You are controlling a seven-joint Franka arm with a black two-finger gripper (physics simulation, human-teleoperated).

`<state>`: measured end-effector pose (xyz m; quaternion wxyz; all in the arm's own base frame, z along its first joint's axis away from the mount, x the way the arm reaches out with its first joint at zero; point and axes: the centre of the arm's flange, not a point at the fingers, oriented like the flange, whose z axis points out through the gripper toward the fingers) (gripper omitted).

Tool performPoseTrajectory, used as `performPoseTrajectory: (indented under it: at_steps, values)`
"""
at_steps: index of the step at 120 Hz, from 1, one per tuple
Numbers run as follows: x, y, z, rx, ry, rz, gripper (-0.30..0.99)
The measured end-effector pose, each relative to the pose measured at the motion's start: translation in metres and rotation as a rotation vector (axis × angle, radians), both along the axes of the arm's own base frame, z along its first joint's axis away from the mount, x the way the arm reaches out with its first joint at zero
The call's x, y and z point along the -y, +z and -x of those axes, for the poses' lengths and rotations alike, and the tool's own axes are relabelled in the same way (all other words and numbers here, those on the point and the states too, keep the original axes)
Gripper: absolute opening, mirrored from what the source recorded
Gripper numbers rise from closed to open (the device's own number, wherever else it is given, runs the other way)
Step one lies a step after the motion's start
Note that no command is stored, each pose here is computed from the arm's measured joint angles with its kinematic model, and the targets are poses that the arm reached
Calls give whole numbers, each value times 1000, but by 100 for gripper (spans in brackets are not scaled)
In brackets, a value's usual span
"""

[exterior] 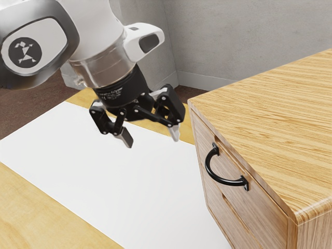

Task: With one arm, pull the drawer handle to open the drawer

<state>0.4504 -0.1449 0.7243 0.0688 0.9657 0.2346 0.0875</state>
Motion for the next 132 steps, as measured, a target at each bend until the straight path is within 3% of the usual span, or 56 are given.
performPoseTrajectory:
  at_steps: [15, 92, 132]
  values:
    - [-5, -3, -9, 9, 53, 39, 69]
    - [37, -18, 6, 3, 190, 8, 69]
    - [35, -35, -1, -18, 247, 46, 69]
